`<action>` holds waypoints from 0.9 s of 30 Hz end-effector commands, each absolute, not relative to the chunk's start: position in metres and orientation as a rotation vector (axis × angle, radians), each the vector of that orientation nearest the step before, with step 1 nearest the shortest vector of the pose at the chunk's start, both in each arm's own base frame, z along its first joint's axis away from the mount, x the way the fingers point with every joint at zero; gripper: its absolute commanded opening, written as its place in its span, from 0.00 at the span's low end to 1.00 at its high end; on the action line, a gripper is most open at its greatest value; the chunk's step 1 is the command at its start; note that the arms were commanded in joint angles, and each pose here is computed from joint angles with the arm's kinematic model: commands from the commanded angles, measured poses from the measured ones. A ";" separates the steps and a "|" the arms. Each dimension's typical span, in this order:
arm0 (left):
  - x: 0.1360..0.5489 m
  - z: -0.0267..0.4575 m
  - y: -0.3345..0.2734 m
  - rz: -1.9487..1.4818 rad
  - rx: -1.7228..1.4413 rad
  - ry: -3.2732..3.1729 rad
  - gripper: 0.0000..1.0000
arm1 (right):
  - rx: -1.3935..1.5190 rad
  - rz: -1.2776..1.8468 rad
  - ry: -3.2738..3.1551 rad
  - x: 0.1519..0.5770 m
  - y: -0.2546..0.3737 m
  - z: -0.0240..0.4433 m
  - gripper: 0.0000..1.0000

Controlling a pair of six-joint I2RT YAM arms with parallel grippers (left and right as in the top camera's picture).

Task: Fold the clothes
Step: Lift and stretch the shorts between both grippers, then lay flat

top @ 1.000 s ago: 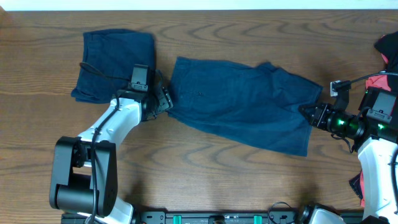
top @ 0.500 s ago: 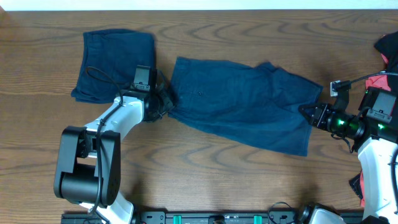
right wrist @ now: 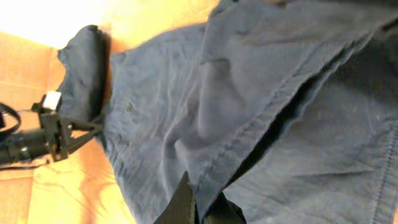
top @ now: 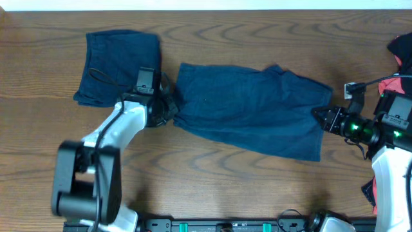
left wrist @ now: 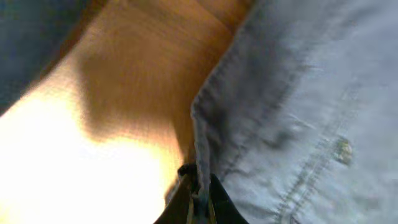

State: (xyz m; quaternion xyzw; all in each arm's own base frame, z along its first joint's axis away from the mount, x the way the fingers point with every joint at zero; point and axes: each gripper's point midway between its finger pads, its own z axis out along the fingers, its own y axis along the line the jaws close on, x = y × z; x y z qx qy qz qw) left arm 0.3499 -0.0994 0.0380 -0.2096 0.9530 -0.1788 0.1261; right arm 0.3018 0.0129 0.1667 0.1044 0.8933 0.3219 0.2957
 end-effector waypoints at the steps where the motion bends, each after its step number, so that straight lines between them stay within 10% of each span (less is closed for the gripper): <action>1: 0.344 0.087 -0.095 -0.516 -0.458 2.683 0.06 | 0.218 0.806 2.292 0.302 0.013 0.211 0.01; 14: 0.305 0.208 -0.078 -0.504 -0.305 2.374 0.06 | 0.304 0.612 2.221 0.296 -0.006 0.293 0.01; 27: 0.377 0.216 -0.089 -0.526 -0.281 2.263 0.06 | 0.355 0.598 2.147 0.380 -0.041 0.271 0.01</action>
